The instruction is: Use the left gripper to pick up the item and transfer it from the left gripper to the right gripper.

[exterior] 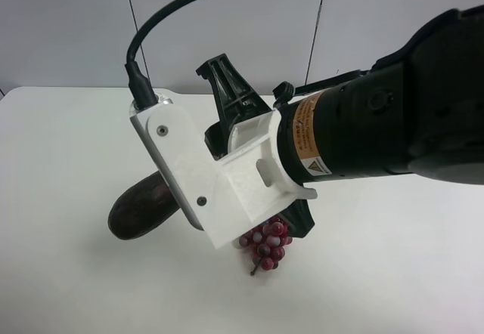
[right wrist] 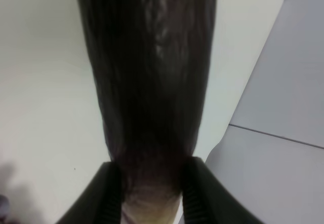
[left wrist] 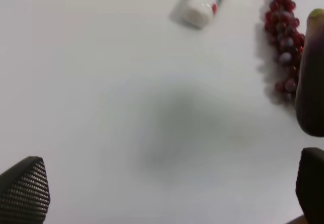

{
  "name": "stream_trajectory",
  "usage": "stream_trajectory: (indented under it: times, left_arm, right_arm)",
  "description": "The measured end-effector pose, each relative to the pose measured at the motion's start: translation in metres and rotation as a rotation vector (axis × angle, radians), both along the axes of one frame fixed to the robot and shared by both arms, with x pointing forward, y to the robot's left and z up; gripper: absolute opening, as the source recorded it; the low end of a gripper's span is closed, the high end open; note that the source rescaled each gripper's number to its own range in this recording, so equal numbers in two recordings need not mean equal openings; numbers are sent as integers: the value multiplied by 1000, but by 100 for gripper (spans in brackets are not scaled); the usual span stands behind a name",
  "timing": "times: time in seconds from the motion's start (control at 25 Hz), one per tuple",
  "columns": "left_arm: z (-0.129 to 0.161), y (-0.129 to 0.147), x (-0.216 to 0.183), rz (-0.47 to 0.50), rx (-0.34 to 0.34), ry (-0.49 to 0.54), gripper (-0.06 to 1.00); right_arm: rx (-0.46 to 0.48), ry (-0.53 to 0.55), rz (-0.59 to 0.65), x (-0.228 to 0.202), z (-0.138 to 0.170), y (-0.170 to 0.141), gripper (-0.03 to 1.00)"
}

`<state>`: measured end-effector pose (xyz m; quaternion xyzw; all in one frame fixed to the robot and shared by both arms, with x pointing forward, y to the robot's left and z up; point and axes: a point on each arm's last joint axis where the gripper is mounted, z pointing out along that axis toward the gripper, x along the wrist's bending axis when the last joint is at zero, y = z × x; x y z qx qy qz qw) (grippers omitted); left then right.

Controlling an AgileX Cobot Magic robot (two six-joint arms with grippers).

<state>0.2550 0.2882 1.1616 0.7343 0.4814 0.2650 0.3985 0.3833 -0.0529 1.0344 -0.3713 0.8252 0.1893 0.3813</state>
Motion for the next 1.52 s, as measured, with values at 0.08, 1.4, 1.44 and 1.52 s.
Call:
stream_trajectory:
  times: [0.08, 1.4, 1.44, 1.52]
  left_arm:
    - [-14, 5, -15, 6, -11, -29, 99]
    - [-107, 8, -25, 15, -53, -106, 100]
    - [-107, 8, -25, 15, -53, -106, 100]
    - [-107, 8, -25, 15, -53, -106, 100]
  right_arm:
    - [0, 0, 0, 0, 0, 0, 0]
    - [110, 294, -424, 4, 5, -8, 0]
    - [133, 323, -485, 6, 10, -8, 0]
    - [191, 373, -606, 12, 22, -10, 0]
